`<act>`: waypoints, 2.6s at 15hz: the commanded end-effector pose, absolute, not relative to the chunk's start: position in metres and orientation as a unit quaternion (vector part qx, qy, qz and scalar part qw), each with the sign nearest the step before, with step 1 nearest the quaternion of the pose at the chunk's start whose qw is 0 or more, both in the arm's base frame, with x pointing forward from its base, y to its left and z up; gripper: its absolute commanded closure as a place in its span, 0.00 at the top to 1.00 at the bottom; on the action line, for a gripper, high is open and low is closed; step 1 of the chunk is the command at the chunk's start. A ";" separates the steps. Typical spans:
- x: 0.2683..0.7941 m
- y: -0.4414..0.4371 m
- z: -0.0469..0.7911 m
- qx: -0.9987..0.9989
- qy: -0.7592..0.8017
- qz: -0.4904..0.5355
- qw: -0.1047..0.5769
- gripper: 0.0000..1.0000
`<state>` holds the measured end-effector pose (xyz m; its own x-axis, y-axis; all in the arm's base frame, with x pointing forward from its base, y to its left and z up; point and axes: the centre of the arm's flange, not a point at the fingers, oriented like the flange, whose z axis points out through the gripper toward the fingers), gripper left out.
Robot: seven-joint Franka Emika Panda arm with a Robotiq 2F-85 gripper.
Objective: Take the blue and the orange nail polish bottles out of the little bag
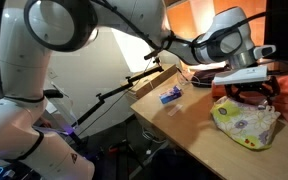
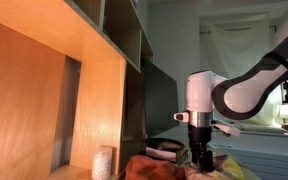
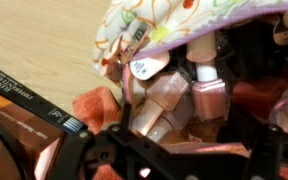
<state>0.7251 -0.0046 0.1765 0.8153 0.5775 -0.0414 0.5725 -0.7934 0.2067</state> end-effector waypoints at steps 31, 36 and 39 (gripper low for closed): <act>0.739 0.010 0.191 0.943 0.313 0.017 0.116 1.00; 0.740 0.008 0.187 0.942 0.315 0.011 0.116 1.00; 0.740 0.008 0.185 0.942 0.314 0.012 0.113 0.90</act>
<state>0.7423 0.0083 0.1865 0.8038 0.5943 -0.0261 0.5826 -0.7776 0.2364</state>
